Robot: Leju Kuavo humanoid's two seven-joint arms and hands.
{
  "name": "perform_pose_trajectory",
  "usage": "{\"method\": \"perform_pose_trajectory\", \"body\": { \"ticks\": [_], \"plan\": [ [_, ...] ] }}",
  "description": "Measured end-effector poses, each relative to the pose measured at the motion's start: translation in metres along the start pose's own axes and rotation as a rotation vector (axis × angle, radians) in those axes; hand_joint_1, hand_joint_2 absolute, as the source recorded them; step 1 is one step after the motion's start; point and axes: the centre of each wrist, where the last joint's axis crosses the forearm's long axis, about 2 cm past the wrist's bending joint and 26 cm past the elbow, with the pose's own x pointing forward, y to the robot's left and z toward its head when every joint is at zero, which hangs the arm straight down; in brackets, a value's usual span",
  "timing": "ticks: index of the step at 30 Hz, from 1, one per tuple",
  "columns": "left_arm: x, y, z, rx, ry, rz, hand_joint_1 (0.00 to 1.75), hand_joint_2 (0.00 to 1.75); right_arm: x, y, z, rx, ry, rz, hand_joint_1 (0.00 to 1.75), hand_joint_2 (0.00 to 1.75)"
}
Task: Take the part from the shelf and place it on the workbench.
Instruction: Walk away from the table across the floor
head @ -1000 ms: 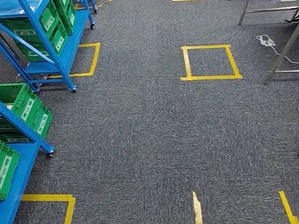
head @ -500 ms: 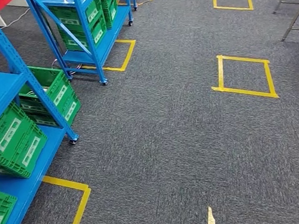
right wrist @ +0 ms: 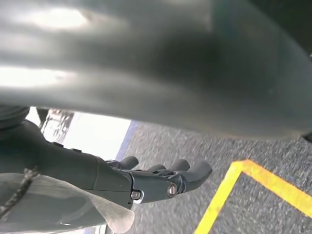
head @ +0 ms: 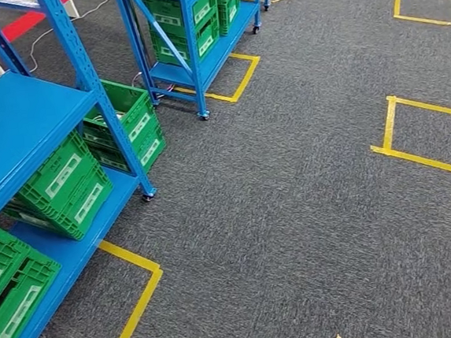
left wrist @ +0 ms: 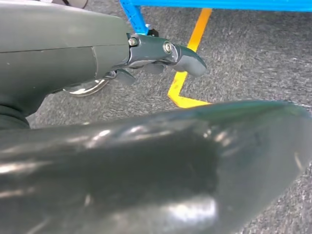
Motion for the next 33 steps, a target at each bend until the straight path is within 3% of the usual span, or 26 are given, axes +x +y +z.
{"method": "perform_pose_trajectory", "body": {
  "ticks": [33],
  "plan": [
    [0.0007, 0.0067, -0.004, 0.018, 0.009, -0.025, 0.0, 0.0, -0.004, 0.0007, -0.0005, 0.002, -0.009, 0.0, 0.0, 0.0]
  ]
}}
